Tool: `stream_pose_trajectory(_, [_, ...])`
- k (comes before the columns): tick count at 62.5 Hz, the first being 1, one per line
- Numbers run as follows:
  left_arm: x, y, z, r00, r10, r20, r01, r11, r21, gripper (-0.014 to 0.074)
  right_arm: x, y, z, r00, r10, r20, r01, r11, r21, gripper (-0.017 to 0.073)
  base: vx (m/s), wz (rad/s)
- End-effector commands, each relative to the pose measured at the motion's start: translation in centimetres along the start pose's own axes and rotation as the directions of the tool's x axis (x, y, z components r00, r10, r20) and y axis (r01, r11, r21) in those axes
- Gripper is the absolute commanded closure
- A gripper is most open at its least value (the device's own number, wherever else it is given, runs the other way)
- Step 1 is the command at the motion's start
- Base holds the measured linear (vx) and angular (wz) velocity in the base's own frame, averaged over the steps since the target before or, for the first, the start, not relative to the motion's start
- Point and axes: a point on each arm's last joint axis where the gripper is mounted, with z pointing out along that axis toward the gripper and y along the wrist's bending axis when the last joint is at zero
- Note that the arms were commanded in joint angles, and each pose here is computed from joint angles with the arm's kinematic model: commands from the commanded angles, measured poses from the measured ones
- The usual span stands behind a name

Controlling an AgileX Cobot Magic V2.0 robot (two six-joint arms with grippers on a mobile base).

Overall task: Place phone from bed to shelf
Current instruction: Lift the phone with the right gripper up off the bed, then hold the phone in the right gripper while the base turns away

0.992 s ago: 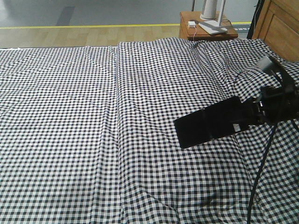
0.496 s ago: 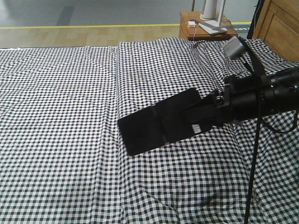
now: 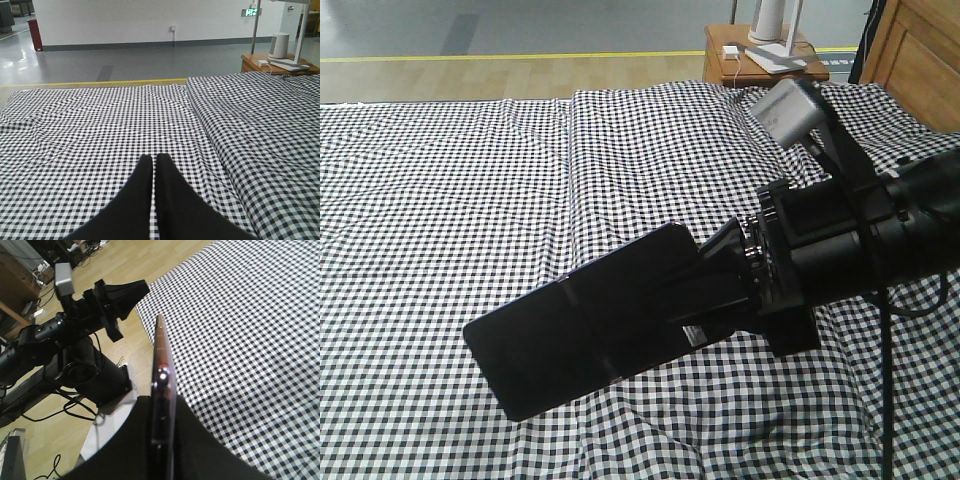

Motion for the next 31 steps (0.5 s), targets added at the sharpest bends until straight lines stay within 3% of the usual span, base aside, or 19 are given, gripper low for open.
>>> stream_pose_trajectory(1, [-0.47, 0.01, -0.02, 0.997, -0.009, 0.074, 0.009, 1.0, 0.0, 0.0592, -0.99, 2.73, -1.13, 0.997, -0.034, 0.065, 0.04, 0.994, -0.099, 0.0561, 0.0, 0.0])
stream_pose_trajectory(31, [-0.47, 0.01, -0.02, 0.997, -0.009, 0.074, 0.009, 1.0, 0.0, 0.0592, -1.01, 3.24, -1.43, 0.996, -0.053, 0.075, 0.06, 0.994, -0.096, 0.0561, 0.0, 0.0])
